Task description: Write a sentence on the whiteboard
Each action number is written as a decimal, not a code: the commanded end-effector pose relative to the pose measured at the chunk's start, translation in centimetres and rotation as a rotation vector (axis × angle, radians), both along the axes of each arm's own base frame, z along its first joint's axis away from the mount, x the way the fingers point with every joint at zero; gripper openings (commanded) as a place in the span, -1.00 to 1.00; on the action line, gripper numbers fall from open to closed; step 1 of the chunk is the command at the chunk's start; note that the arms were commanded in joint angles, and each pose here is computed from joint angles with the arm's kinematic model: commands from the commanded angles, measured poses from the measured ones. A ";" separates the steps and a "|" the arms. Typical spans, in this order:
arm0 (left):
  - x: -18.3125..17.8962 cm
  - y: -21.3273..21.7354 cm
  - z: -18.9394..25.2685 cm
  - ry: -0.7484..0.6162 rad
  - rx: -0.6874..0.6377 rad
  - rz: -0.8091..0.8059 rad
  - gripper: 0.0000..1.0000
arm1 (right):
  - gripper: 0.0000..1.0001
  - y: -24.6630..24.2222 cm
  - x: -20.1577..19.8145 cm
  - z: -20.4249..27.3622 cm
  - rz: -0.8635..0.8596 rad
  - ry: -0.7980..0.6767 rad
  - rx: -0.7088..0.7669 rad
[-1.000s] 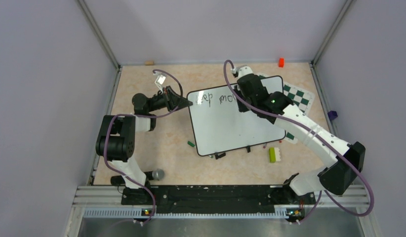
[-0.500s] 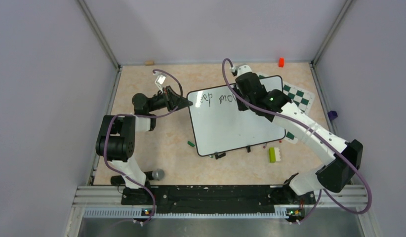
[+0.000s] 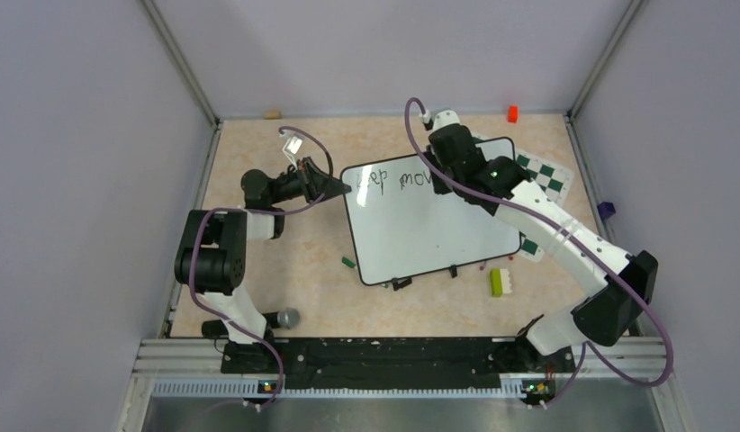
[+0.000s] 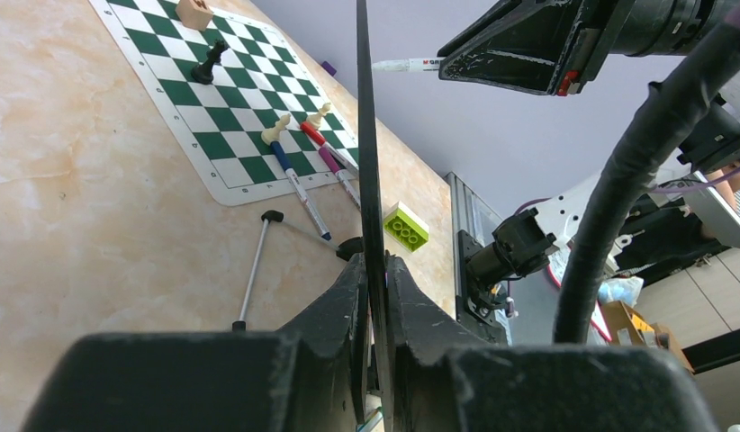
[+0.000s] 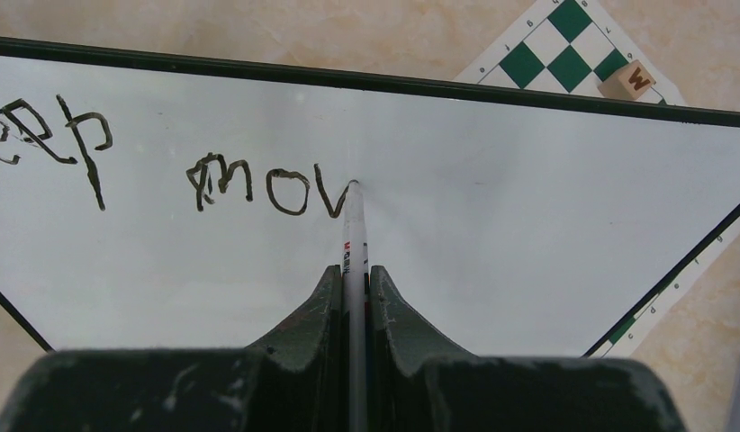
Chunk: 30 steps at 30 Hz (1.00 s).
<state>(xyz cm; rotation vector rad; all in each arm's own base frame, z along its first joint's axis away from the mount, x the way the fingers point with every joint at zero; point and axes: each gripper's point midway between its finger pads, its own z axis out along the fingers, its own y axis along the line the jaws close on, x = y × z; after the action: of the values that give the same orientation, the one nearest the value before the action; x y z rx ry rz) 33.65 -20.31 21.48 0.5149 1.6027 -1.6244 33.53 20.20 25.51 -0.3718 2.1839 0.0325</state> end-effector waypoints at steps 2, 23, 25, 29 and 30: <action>-1.7 -0.2 0.9 -0.130 0.028 -0.060 -0.79 | -1.00 -0.2 1.3 2.6 -0.023 -0.072 0.039; -1.4 0.1 0.8 -0.124 0.027 -0.050 -0.79 | -1.00 -2.7 -4.1 6.5 0.031 -0.182 0.217; -1.5 0.0 0.8 -0.122 0.027 -0.051 -0.79 | -1.00 -3.1 -4.3 6.4 0.026 -0.198 0.221; -1.4 0.1 0.5 -0.117 0.029 -0.051 -0.78 | -1.00 -3.5 -4.5 5.6 0.027 -0.211 0.211; -1.4 0.1 0.4 -0.114 0.029 -0.051 -0.78 | -1.00 -3.6 -4.5 5.4 0.028 -0.213 0.199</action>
<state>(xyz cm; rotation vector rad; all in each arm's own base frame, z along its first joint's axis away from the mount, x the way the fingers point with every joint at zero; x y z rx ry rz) 33.57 -20.29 21.49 0.5243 1.5997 -1.6225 28.52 17.02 29.25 -0.3151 2.0281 0.1994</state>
